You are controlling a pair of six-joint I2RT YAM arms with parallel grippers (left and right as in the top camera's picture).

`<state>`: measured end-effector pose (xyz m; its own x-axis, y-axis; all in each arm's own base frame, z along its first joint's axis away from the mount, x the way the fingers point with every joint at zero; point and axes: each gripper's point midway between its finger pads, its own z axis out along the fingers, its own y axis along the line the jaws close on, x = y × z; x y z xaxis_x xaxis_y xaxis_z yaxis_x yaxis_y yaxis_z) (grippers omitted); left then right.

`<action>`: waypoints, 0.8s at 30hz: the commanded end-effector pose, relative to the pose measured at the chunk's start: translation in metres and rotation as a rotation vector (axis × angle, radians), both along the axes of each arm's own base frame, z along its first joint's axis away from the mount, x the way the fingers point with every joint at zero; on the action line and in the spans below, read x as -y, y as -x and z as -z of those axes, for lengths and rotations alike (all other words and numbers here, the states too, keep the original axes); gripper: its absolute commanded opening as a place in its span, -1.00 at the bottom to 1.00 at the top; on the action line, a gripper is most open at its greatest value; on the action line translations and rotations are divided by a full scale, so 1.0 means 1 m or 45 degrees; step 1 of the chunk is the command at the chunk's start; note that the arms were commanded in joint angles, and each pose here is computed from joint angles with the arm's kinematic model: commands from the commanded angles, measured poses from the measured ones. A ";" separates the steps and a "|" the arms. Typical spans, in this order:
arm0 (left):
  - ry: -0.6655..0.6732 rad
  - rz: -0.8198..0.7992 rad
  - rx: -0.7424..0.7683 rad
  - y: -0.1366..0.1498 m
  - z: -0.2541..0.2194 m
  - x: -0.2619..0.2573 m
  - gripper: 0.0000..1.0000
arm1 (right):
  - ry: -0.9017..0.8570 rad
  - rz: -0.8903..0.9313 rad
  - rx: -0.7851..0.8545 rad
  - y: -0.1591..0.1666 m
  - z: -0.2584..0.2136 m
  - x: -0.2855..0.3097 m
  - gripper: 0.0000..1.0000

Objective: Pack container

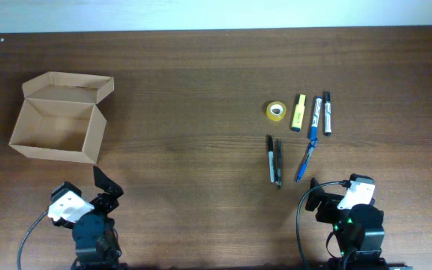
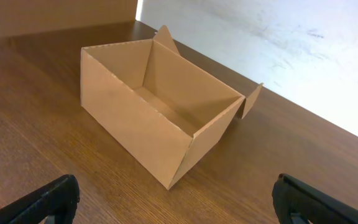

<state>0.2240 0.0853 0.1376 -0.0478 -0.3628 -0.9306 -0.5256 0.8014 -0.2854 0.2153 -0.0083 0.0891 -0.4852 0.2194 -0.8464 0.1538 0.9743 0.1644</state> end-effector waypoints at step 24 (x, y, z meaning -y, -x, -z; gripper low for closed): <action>0.035 0.425 -0.374 -0.020 -0.062 0.050 1.00 | 0.083 -0.064 0.027 -0.003 -0.056 -0.001 0.98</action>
